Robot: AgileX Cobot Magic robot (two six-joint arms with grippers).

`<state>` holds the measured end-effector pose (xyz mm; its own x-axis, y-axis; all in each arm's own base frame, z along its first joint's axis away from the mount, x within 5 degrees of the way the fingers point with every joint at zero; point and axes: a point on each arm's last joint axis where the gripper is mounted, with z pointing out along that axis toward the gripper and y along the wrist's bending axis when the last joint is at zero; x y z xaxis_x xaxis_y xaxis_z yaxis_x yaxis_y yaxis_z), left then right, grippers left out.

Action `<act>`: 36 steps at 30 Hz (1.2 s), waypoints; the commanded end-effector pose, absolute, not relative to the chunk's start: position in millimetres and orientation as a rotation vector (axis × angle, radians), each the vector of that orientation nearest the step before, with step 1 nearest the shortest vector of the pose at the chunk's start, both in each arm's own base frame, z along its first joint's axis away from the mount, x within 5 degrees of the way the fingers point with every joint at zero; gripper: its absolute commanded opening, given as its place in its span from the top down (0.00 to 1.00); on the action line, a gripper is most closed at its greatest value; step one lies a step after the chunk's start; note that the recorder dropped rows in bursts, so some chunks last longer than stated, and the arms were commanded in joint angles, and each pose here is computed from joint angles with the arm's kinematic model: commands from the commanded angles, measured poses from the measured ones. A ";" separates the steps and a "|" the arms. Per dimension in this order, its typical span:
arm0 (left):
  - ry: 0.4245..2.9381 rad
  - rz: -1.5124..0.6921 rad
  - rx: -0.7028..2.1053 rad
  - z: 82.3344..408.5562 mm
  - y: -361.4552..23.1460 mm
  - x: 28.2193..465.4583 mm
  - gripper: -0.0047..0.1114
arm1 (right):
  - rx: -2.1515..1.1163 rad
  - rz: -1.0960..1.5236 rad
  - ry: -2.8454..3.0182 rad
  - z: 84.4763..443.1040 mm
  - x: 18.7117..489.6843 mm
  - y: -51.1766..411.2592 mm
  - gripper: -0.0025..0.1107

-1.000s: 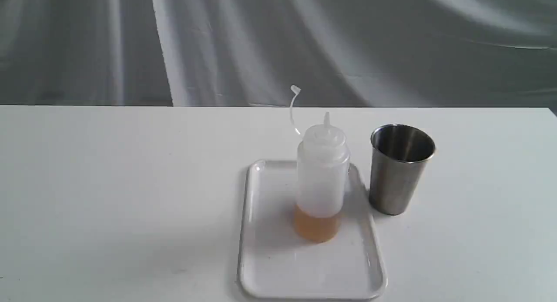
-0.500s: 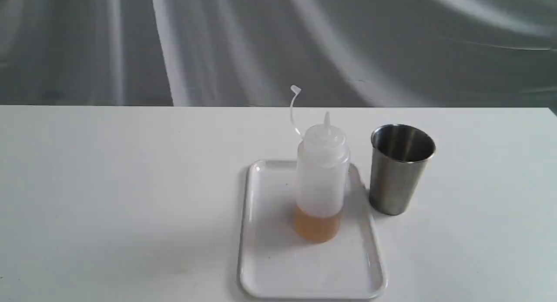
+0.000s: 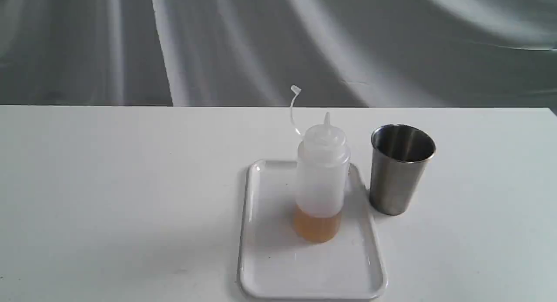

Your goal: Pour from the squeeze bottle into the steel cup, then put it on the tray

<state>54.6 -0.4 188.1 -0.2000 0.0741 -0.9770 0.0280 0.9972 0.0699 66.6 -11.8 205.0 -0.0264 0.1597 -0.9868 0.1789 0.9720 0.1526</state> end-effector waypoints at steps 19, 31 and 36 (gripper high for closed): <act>1.767 0.040 0.071 187.4 -0.4 54.7 0.96 | 0.259 -0.038 1.508 209.0 55.2 -11.4 0.98; 1.767 0.039 0.069 187.4 -0.4 54.7 0.96 | 0.260 -0.035 1.507 209.1 55.3 -11.4 0.98; 1.767 0.041 0.072 187.4 -0.4 54.7 0.96 | 0.260 -0.035 1.507 209.1 55.3 -11.4 0.98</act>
